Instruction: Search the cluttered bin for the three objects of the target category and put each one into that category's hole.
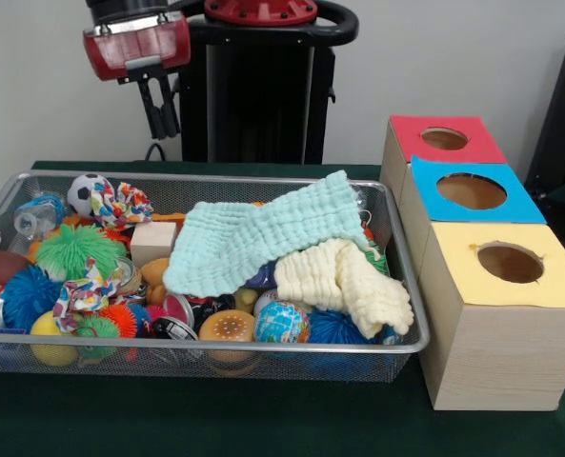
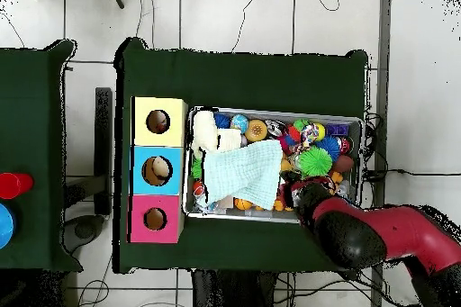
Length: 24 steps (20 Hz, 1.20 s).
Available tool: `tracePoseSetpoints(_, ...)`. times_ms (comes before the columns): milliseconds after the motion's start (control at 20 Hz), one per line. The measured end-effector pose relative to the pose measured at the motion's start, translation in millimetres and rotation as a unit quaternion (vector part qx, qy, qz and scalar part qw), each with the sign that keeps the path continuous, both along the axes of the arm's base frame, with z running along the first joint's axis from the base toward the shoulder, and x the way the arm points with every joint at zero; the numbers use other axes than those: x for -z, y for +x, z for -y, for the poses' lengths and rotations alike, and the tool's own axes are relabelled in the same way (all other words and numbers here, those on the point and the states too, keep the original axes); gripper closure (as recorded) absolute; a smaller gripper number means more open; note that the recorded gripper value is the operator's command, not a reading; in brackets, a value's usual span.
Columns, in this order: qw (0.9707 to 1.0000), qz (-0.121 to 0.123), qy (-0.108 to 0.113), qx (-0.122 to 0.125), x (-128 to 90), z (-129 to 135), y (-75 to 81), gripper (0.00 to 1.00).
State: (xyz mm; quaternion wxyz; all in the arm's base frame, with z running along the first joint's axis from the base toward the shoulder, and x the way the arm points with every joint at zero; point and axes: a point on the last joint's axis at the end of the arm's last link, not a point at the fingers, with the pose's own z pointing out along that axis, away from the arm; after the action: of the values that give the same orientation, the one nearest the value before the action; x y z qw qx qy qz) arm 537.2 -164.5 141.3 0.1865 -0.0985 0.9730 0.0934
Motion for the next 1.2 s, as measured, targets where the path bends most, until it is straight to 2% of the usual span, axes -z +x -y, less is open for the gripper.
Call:
tracePoseSetpoints(550, 0.9999, 0.009, 0.013, 0.000, -2, 18, 12.4, 1.00)
tracePoseSetpoints(900, 0.9996, 0.023, 0.013, -0.008, -7, 20, 23.6, 1.00)
tracePoseSetpoints(1200, 0.9994, 0.033, 0.010, -0.002, -11, 27, 33.8, 1.00)
